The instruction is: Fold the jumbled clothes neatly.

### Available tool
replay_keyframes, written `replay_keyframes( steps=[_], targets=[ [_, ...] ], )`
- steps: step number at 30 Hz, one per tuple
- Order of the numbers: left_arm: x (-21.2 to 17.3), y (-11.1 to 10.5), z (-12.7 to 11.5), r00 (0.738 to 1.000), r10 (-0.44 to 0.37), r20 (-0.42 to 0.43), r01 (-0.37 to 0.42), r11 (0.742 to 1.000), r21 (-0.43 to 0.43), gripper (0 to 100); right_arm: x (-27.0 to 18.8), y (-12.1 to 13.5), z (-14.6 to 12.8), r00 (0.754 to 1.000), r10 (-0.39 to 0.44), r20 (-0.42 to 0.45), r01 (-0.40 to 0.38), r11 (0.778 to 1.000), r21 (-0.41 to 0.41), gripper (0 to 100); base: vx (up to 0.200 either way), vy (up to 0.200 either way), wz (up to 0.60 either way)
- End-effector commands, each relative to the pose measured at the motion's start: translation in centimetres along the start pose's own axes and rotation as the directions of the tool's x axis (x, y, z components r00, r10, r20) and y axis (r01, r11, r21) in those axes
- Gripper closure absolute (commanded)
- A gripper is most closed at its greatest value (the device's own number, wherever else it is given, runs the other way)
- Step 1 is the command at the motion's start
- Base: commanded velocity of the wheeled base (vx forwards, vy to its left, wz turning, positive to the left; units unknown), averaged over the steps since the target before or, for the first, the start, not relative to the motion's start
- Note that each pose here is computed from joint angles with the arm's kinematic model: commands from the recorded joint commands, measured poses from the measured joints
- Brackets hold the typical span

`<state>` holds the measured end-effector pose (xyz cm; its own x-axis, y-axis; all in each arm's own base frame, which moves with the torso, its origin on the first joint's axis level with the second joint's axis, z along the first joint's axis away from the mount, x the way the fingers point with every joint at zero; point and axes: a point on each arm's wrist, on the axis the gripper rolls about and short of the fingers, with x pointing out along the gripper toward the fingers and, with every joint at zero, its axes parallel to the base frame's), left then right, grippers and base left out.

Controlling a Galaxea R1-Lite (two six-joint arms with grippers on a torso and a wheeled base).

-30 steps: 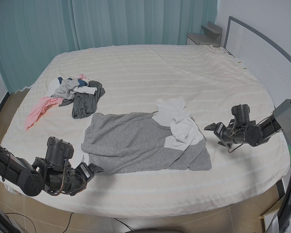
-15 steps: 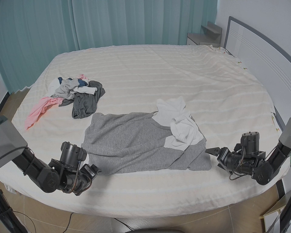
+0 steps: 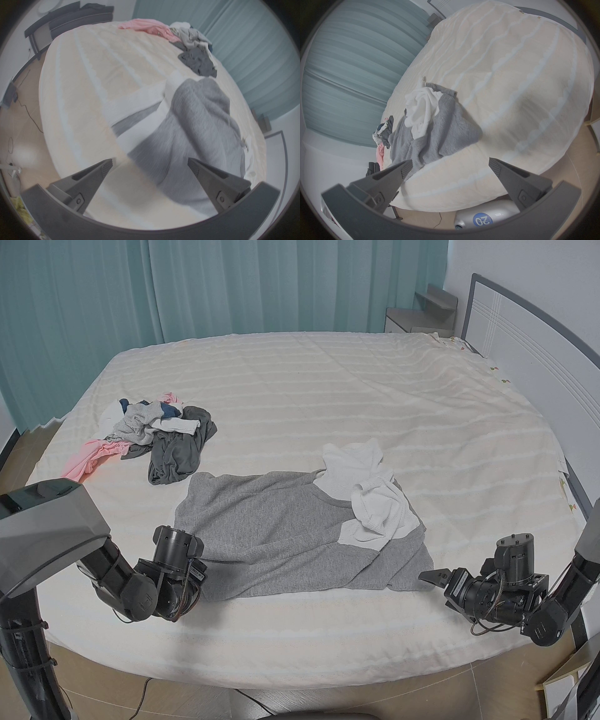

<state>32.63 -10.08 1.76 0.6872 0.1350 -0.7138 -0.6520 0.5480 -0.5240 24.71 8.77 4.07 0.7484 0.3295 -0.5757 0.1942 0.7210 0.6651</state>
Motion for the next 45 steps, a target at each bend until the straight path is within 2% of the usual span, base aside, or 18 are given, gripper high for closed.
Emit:
replay_keyframes(
  steps=[1, 3, 4, 6, 7, 8, 12, 16, 17, 21, 31, 37, 45],
  targets=[
    [1.4, 0.4, -0.5, 1.000, 0.030, -0.004, -0.030, 1.000, 0.006, 0, -0.1, 0.3, -0.7, 1.000, 0.012, -0.015, -0.012, 1.000, -0.002, 0, 0.000, 0.000, 0.00],
    [1.6, 0.4, -0.6, 0.999, 0.034, -0.005, -0.034, 0.999, 0.006, 0, -0.1, 0.6, -1.0, 0.999, 0.027, -0.020, -0.026, 1.000, 0.015, 0, 0.000, 0.000, 0.00],
    [1.6, 0.5, -0.5, 0.999, 0.036, -0.002, -0.036, 0.999, 0.002, 100, -0.1, 0.9, -1.3, 0.999, 0.036, -0.029, -0.035, 0.998, 0.051, 0, 0.000, 0.000, 0.00],
    [1.7, 0.6, -0.3, 0.999, 0.040, 0.003, -0.040, 0.999, -0.004, 100, 0.2, 1.1, -1.6, 0.998, 0.041, -0.041, -0.036, 0.993, 0.109, 0, 0.000, 0.000, 0.00],
    [1.7, 0.6, -0.3, 0.999, 0.040, 0.003, -0.040, 0.999, -0.004, 100, 0.2, 1.1, -1.6, 0.998, 0.041, -0.041, -0.036, 0.993, 0.109, 0, 0.000, 0.000, 0.00],
    [1.8, 0.7, 0.1, 0.999, 0.043, 0.012, -0.043, 0.999, -0.013, 100, 0.5, 1.1, -1.8, 0.998, 0.037, -0.052, -0.028, 0.988, 0.153, 0, 0.000, 0.000, 0.00],
    [1.9, 1.0, 1.3, 0.998, 0.056, 0.041, -0.055, 0.998, -0.040, 100, 2.2, 0.5, -2.2, 0.998, -0.012, -0.054, 0.023, 0.980, 0.198, 0, 0.000, 0.000, 0.00],
    [1.7, 1.0, 2.4, 0.997, 0.053, 0.061, -0.050, 0.997, -0.060, 100, 4.4, 0.4, -2.0, 0.998, -0.062, 0.002, 0.059, 0.967, 0.249, 0, 0.000, 0.000, 0.00],
    [1.5, 0.9, 3.0, 0.996, 0.047, 0.073, -0.042, 0.997, -0.072, 100, 5.2, 0.6, -1.6, 0.996, -0.077, 0.046, 0.063, 0.965, 0.254, 0, 0.000, 0.000, 0.00],
    [0.8, 0.6, 4.3, 0.995, 0.030, 0.097, -0.021, 0.996, -0.092, 100, 6.4, 0.7, -1.7, 0.995, -0.083, 0.061, 0.066, 0.967, 0.244, 0, 0.000, 0.000, 0.00],
    [0.7, 0.6, 4.9, 0.994, 0.024, 0.108, -0.016, 0.997, -0.076, 100, 9.8, 0.6, -1.6, 0.993, -0.089, 0.079, 0.069, 0.971, 0.230, 0, 0.000, 0.000, 0.00],
    [0.7, 0.5, 5.2, 0.994, 0.023, 0.110, -0.014, 0.997, -0.080, 100, 12.6, 0.2, -0.6, 0.979, -0.122, 0.166, 0.091, 0.979, 0.184, 0, 0.000, 0.000, 0.00],
    [0.8, 0.5, 5.4, 0.993, 0.027, 0.112, -0.020, 0.998, -0.063, 100, 13.8, 1.2, 1.5, 0.967, -0.084, 0.242, 0.046, 0.987, 0.157, 0, 0.000, 0.000, 0.00]
  ],
)
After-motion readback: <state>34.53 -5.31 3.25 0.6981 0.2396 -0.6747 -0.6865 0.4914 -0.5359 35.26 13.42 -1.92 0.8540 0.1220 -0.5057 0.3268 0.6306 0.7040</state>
